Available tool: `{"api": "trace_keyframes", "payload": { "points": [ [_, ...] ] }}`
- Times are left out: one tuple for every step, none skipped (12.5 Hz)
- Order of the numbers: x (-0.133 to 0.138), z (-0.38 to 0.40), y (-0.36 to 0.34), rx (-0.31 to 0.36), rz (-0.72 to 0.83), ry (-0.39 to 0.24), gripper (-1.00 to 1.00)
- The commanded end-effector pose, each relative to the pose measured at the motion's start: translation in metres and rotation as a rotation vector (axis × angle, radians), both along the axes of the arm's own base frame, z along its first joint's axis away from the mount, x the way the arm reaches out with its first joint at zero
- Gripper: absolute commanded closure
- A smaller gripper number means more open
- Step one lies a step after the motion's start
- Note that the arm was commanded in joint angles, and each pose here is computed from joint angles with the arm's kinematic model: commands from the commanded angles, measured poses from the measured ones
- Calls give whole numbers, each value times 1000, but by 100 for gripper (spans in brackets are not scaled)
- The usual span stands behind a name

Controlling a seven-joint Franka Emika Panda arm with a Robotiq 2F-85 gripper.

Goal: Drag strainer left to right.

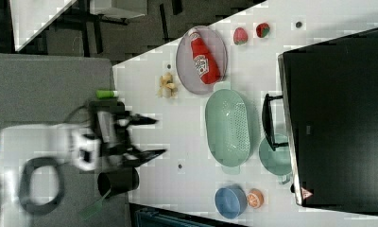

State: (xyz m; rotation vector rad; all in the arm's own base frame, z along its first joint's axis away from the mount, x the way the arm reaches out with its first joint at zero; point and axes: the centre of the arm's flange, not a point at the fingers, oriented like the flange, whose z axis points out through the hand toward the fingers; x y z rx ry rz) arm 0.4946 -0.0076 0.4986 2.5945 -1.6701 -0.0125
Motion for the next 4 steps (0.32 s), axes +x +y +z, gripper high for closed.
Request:
{"api": "trace_keyframes", "payload": {
  "points": [
    [-20,34,-20,67,143,18,-100],
    [-28,51,-20,65,177,22,-100],
    [-34,65,-18,61,217,25,-100],
    [-41,73,-16,63,231,38,-100]
  ]
}}
